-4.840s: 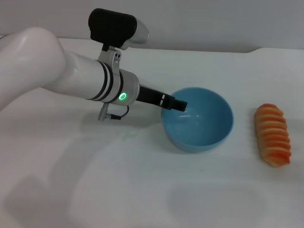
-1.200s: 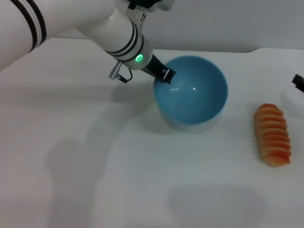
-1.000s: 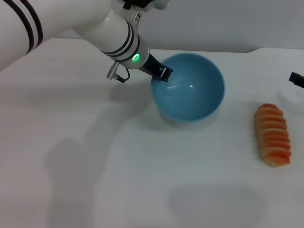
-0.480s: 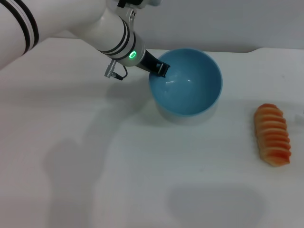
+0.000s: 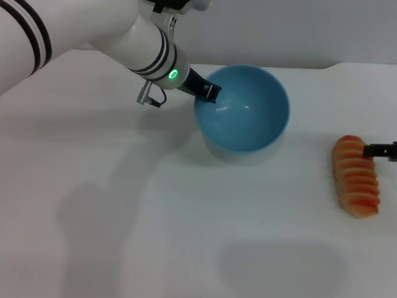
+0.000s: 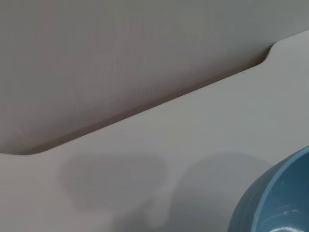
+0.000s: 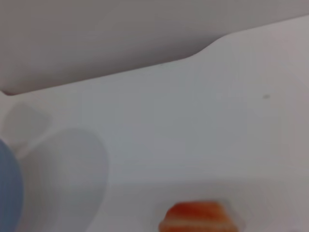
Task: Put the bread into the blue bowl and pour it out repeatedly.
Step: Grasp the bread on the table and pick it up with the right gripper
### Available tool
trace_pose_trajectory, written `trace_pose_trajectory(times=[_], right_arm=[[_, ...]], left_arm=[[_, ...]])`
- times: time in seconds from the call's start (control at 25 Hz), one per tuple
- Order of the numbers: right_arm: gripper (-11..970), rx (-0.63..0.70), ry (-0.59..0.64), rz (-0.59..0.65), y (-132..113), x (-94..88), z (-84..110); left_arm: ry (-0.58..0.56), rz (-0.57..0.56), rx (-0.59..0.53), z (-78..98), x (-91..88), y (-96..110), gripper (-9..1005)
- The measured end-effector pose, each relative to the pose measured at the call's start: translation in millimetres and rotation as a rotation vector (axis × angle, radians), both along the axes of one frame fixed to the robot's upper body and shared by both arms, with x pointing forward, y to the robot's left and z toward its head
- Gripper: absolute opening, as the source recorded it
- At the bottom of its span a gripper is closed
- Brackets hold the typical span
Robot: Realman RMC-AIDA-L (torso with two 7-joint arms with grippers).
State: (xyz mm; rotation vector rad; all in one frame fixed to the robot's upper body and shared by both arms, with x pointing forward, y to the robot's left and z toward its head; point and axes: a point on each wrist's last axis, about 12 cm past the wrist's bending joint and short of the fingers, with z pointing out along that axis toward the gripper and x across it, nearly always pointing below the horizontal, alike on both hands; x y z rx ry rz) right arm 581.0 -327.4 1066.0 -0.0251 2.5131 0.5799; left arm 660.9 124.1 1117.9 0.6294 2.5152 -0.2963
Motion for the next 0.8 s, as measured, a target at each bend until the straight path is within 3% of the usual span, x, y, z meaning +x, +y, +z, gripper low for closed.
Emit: trace_pose_trajectory(times=[0.8], right_arm=[[606,0.049,0.037,0.036,23,0.9,-20.6]], left_arm=[[0.007,0.008,-0.001,-6.2,-3.1,5,-1]])
